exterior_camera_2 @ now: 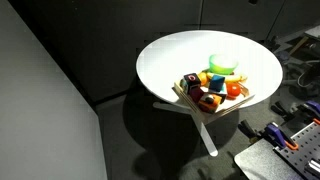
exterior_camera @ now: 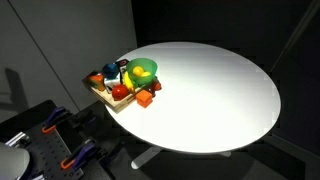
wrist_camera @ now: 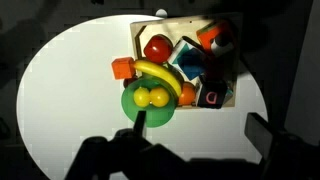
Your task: Pick up the orange block and place it in the green bowl
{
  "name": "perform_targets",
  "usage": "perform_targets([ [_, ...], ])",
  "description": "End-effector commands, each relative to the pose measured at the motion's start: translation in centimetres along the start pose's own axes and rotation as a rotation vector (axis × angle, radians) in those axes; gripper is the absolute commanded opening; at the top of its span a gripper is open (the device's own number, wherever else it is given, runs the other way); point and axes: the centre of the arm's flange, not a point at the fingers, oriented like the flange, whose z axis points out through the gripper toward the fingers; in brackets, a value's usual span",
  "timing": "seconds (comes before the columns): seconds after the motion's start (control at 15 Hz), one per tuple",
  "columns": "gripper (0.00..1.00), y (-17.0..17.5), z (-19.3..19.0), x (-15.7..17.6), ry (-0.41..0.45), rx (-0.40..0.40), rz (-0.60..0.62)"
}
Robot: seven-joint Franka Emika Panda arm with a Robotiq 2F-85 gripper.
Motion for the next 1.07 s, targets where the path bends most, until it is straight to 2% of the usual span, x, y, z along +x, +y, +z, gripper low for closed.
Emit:
perform_targets([
  [0.0, 1.00, 0.0, -0.1, 0.0, 0.002, 0.001, 0.000],
  [0.47, 1.00, 0.9, 0.4, 0.8, -0.018, 0.003, 0.020],
  [1.0, 1.00, 6.6, 3.5, 3.6, -0.084, 0.029, 0.100],
])
